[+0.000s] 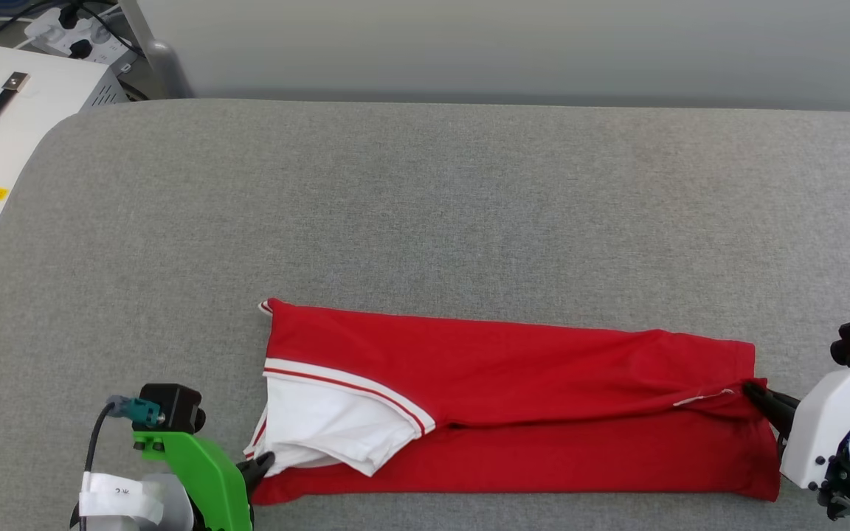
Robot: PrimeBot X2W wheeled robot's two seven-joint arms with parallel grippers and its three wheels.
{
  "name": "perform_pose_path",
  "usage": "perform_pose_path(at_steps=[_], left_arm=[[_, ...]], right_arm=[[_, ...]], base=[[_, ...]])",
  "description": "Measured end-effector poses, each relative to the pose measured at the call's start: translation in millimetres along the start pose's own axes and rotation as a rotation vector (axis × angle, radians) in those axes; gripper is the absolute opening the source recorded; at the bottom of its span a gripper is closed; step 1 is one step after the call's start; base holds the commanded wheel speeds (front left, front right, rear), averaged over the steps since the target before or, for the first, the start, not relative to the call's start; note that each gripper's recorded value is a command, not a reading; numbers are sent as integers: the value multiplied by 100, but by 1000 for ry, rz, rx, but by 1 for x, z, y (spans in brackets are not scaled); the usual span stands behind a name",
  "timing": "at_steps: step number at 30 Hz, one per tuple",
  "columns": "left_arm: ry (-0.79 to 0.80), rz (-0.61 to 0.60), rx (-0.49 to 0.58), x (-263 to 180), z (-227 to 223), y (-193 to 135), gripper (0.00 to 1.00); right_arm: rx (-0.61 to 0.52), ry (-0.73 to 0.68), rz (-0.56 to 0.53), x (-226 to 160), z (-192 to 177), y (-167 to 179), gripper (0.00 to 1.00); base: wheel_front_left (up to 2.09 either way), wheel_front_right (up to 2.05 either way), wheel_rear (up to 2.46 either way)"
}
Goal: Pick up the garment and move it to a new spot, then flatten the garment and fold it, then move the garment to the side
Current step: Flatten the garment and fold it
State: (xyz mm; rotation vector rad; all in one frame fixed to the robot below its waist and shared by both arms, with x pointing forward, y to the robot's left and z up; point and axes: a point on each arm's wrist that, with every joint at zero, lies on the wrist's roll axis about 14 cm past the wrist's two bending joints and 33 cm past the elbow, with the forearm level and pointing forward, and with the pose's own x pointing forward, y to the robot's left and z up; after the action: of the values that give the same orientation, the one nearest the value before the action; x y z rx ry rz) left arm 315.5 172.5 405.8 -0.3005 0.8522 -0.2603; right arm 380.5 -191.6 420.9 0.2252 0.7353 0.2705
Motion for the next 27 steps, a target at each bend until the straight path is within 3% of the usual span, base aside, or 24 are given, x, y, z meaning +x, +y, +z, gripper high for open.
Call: perform_pose_path(at_steps=[4, 5, 6, 7, 16, 27], left_arm=[[19, -2, 22, 4, -8, 1, 0], [19, 2, 29, 5, -9, 2, 0], [17, 1, 35, 6, -9, 2, 47], [18, 1, 42, 6, -9, 2, 100], [-123, -18, 48, 2, 13, -7, 100], [-580, -25, 106, -29, 89, -24, 100]], right_arm=[[-26, 19, 4, 1, -6, 1, 0], [-32, 22, 3, 1, -7, 1, 28], [-37, 23, 1, 1, -8, 1, 100], [-41, 29, -2, 0, -10, -1, 100], [-68, 43, -11, -15, -17, -1, 100], [38, -57, -13, -32, 13, 10, 100]], base=[[0, 0, 0], [0, 0, 0], [0, 0, 0], [0, 0, 0], [0, 0, 0], [0, 0, 0]])
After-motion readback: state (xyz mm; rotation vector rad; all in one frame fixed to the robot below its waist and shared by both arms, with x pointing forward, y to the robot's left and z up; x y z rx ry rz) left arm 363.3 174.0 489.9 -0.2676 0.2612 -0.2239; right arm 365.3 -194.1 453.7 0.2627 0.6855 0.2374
